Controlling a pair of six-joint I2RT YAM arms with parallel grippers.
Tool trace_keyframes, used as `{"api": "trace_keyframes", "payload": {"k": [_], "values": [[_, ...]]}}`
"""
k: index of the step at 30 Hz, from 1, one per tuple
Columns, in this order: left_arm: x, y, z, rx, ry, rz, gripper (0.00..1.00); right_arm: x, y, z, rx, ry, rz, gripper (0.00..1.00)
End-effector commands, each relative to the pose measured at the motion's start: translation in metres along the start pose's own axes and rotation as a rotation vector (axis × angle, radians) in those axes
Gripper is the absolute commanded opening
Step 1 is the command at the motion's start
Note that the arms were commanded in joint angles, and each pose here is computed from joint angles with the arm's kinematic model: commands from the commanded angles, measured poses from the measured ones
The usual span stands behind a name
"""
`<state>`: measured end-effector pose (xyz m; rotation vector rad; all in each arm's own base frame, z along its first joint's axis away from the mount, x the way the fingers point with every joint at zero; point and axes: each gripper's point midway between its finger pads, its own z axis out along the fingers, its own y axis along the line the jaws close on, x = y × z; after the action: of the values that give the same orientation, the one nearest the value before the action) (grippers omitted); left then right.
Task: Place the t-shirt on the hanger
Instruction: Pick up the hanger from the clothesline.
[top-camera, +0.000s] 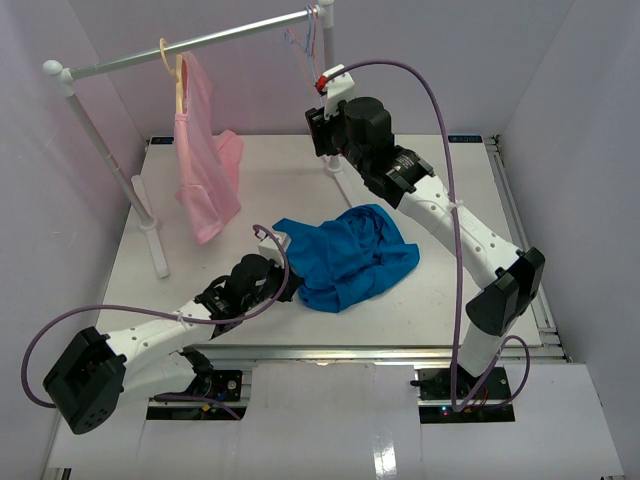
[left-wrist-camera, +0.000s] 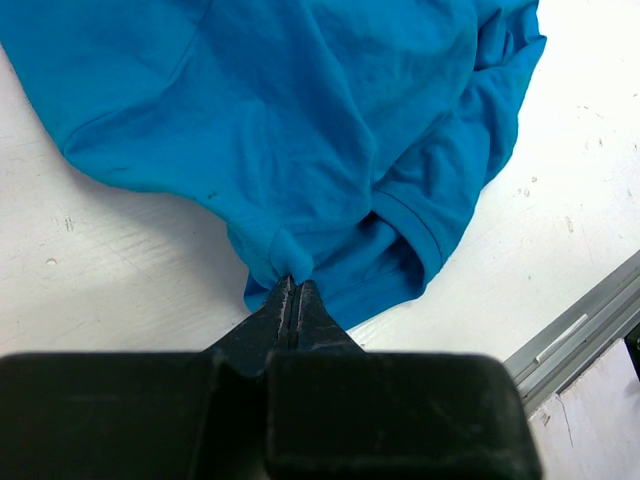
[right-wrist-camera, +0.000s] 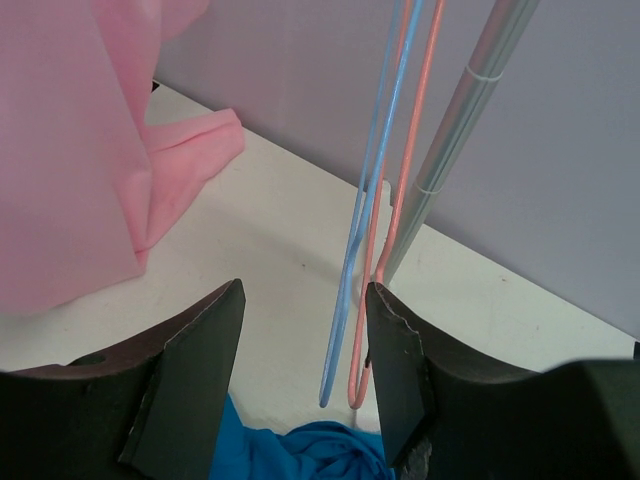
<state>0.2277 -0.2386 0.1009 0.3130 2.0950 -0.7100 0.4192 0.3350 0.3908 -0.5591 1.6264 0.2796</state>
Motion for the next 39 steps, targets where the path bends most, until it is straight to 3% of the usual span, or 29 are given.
{"api": "trace_keyframes", "payload": {"k": [1, 14, 22, 39], "values": [[-0.017, -0.013, 0.001, 0.037, -0.035, -0.004, 0.00, -0.006, -0.005, 0.014, 0.027, -0.044, -0.038, 0.58], [-0.014, -0.016, 0.004, 0.052, -0.008, 0.002, 0.00, 0.015, -0.011, 0.035, 0.074, -0.008, -0.088, 0.58], [-0.013, -0.016, 0.006, 0.054, -0.003, 0.004, 0.00, -0.006, -0.002, 0.022, 0.018, -0.064, -0.038, 0.59], [0.002, -0.018, 0.014, 0.068, 0.069, 0.017, 0.00, -0.052, -0.018, -0.004, 0.053, -0.197, -0.105, 0.60]]}}
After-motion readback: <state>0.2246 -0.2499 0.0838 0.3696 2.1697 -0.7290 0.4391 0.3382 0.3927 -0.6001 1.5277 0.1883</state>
